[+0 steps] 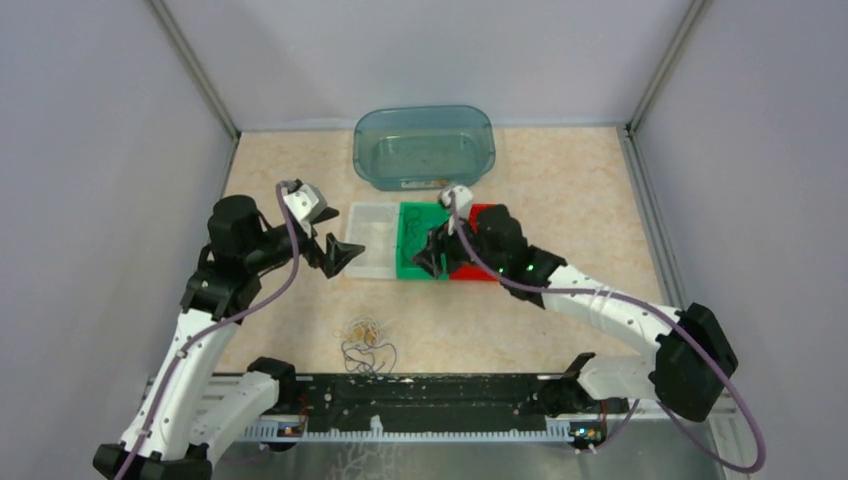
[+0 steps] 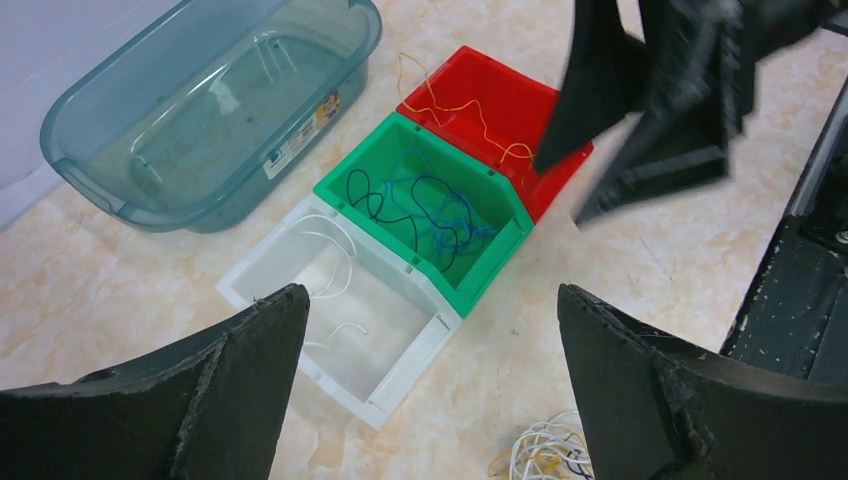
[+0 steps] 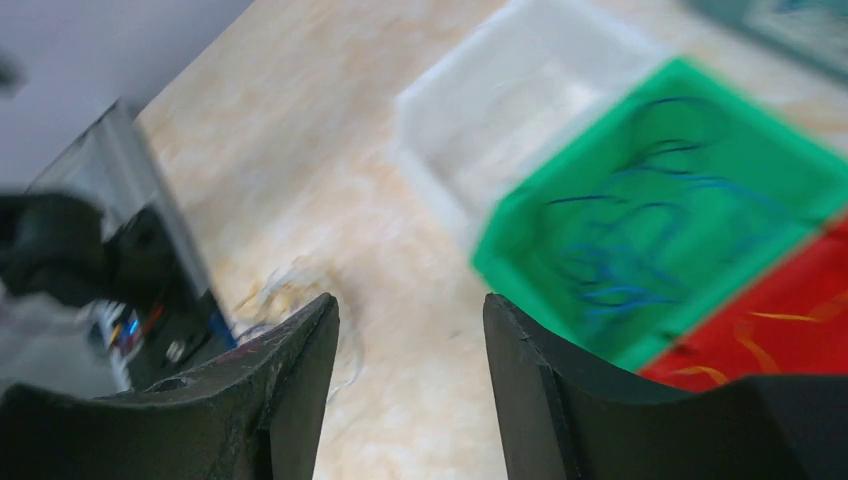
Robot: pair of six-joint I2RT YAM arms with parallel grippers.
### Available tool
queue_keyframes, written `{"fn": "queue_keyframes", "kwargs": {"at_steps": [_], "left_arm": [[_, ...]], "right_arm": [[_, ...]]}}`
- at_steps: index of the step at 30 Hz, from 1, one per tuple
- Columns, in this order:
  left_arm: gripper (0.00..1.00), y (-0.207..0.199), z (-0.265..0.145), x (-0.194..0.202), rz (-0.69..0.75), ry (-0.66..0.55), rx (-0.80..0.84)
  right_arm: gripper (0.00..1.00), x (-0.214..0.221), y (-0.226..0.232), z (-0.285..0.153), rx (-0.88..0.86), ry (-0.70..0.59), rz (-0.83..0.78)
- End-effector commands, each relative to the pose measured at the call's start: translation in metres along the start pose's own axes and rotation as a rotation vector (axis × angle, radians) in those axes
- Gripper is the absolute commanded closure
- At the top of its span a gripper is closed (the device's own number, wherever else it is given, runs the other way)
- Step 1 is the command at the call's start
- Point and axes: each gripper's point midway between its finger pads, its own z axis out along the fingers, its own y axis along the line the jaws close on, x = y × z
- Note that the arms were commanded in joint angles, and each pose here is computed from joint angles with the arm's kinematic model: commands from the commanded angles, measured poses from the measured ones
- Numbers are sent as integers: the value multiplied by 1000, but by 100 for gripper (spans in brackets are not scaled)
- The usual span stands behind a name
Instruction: Untangle the cables
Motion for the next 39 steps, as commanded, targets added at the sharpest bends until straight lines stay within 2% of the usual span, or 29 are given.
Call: {"fn": "queue_keyframes", "kwargs": {"at_steps": [1, 3, 9, 13, 16, 22, 31, 36, 39], "left_arm": [[0, 16, 4, 7, 27, 3, -49], [0, 26, 4, 13, 5, 18, -64], [1, 71, -14, 38, -97, 44, -96], [0, 65, -13, 72, -75, 136, -33], [0, 60, -12, 84, -99, 158, -14], [0, 54, -12, 79, -103, 122, -1], [0, 56, -11, 80, -111, 127, -10], [0, 58, -11, 80, -106, 125, -17], [0, 61, -11, 77, -105, 120, -27]], "right_arm": [[45, 23, 85, 1, -328, -22, -227], [45, 42, 101, 9, -391, 20, -276], [45, 81, 121, 28, -519, 130, -279], [45, 98, 126, 41, -575, 175, -308], [46, 109, 132, 47, -638, 222, -328], [55, 134, 142, 55, -712, 325, -387], [58, 153, 139, 52, -741, 430, -440], [66, 158, 130, 53, -699, 461, -479], [74, 159, 128, 54, -688, 466, -498]]}}
